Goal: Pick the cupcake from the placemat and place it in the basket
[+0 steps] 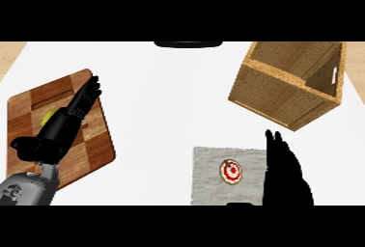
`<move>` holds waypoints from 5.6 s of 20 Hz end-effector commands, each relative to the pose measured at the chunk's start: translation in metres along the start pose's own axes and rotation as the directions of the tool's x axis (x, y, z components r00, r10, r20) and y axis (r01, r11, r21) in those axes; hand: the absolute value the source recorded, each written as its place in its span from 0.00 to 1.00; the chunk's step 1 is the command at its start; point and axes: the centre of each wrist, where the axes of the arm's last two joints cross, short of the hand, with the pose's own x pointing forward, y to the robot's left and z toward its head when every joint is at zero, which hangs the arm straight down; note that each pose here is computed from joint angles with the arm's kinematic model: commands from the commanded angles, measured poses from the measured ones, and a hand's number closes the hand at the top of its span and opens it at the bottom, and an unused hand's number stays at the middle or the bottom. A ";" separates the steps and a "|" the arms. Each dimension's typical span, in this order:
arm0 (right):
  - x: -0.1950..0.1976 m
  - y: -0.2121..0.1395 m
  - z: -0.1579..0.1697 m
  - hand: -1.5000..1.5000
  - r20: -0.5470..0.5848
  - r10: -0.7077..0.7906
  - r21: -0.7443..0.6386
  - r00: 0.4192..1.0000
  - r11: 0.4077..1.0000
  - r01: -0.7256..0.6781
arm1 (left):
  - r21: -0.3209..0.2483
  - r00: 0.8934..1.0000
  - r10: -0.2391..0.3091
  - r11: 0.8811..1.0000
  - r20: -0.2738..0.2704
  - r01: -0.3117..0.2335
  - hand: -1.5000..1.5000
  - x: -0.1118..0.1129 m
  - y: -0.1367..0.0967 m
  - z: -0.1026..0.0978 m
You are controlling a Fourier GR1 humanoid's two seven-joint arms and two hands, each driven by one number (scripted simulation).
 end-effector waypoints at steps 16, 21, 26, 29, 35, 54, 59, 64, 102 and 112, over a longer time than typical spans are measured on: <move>0.001 0.010 0.012 0.00 -0.055 -0.016 0.009 0.998 1.000 0.017 | 0.008 1.000 0.006 1.000 -0.010 -0.006 0.50 -0.020 0.012 0.002; 0.007 0.028 -0.014 0.00 -0.081 0.017 0.024 0.997 1.000 -0.015 | 0.008 1.000 -0.009 1.000 0.014 0.009 0.50 0.009 0.014 0.002; 0.001 0.037 0.005 0.00 -0.058 0.026 0.036 0.998 0.999 -0.024 | -0.003 1.000 -0.002 1.000 -0.006 0.002 0.50 -0.015 0.005 -0.007; 0.009 0.059 -0.010 0.00 -0.088 0.043 0.032 0.995 0.999 -0.041 | -0.003 1.000 -0.012 1.000 -0.004 0.012 0.50 -0.003 0.013 -0.007; -0.009 0.051 -0.031 0.00 -0.135 0.057 0.072 0.989 0.996 -0.048 | 0.011 1.000 -0.010 1.000 0.004 0.010 0.50 -0.010 0.003 -0.005; -0.014 0.098 -0.050 1.00 -0.099 0.104 0.238 0.990 0.968 -0.078 | -0.002 1.000 0.007 1.000 -0.018 -0.008 0.50 -0.010 0.001 0.002; -0.025 0.105 -0.042 1.00 -0.046 0.203 0.242 0.978 0.952 -0.186 | 0.002 1.000 -0.022 1.000 -0.006 0.022 0.50 -0.010 0.001 0.001; 0.038 0.118 -0.045 1.00 0.131 0.279 0.192 0.951 0.934 -0.301 | -0.018 1.000 -0.006 1.000 0.006 0.006 0.50 0.001 0.000 -0.010; 0.187 -0.057 -0.006 1.00 0.377 -0.326 -0.228 0.867 0.875 0.428 | -0.001 1.000 -0.005 1.000 0.001 0.005 0.50 0.002 -0.003 -0.010; 0.209 -0.084 -0.081 1.00 0.272 -0.345 -0.401 0.898 0.808 0.431 | -0.010 1.000 -0.003 1.000 0.003 0.003 0.50 0.000 -0.005 0.000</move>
